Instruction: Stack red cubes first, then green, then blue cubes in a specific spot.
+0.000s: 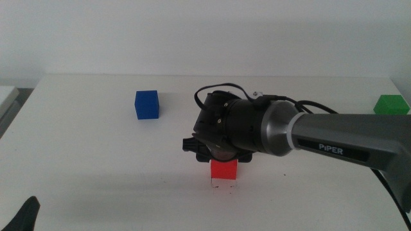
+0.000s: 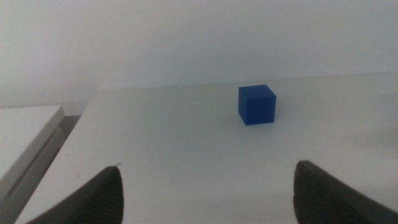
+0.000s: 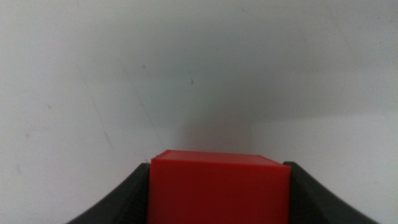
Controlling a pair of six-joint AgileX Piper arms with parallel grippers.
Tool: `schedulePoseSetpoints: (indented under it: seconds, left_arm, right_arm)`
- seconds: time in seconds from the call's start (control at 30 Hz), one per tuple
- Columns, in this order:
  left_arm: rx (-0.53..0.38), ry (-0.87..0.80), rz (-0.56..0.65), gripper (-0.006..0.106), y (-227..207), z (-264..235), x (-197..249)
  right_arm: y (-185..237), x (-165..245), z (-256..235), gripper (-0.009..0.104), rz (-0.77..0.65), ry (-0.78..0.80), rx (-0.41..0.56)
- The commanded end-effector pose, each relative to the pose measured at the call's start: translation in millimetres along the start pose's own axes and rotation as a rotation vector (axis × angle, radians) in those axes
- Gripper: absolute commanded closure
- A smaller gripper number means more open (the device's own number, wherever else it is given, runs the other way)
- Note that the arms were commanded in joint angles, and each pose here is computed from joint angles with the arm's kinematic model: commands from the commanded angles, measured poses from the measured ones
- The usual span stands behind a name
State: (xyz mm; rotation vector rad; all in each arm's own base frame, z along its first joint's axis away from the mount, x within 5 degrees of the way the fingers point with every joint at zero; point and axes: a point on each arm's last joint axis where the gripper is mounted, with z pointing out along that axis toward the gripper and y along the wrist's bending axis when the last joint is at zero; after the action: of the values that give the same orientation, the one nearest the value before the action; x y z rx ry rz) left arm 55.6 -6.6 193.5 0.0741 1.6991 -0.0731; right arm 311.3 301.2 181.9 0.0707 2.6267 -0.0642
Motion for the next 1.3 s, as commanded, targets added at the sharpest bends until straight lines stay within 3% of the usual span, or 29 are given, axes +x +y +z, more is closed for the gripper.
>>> schedulePoseSetpoints:
  seconds: [0.0,0.67,0.7,0.73,0.83,0.9,1.07,1.17,1.27]
  left_arm:
    - [-0.003,-0.014,-0.001,0.007,0.2,-0.2,-1.3]
    - [-0.003,-0.014,-0.001,0.007,0.2,-0.2,-1.3]
    - [-0.003,-0.014,-0.001,0.007,0.2,-0.2,-1.3]
    - [-0.003,-0.014,-0.001,0.007,0.2,-0.2,-1.3]
    - [-0.003,-0.014,-0.001,0.007,0.2,-0.2,-1.3]
    - [-0.003,-0.014,-0.001,0.007,0.2,-0.2,-1.3]
    - [-0.003,-0.014,-0.001,0.007,0.2,-0.2,-1.3]
    - [-0.003,-0.014,-0.005,0.007,0.2,-0.2,-1.3]
    - [-0.003,-0.014,-0.001,0.007,0.2,-0.2,-1.3]
  right_arm:
    - [-0.4,0.8,1.9,0.097,-0.014,-0.007,0.012]
    - [0.9,12.4,16.4,0.095,-0.015,0.063,0.044]
    - [1.0,12.0,16.5,0.061,-0.017,0.059,0.043]
    - [0.9,11.6,16.5,0.036,-0.021,0.055,0.044]
    - [0.8,5.8,-0.2,0.016,-0.041,0.01,0.029]
    - [-0.8,-4.1,-33.7,0.01,-0.085,-0.049,-0.026]
    - [-41.9,-32.8,-123.5,0.01,-0.217,-0.139,-0.093]
    - [-91.5,-56.4,-146.0,0.01,-0.22,-0.134,-0.075]
    - [-153.6,-83.8,-145.1,0.01,-0.216,-0.102,0.028]
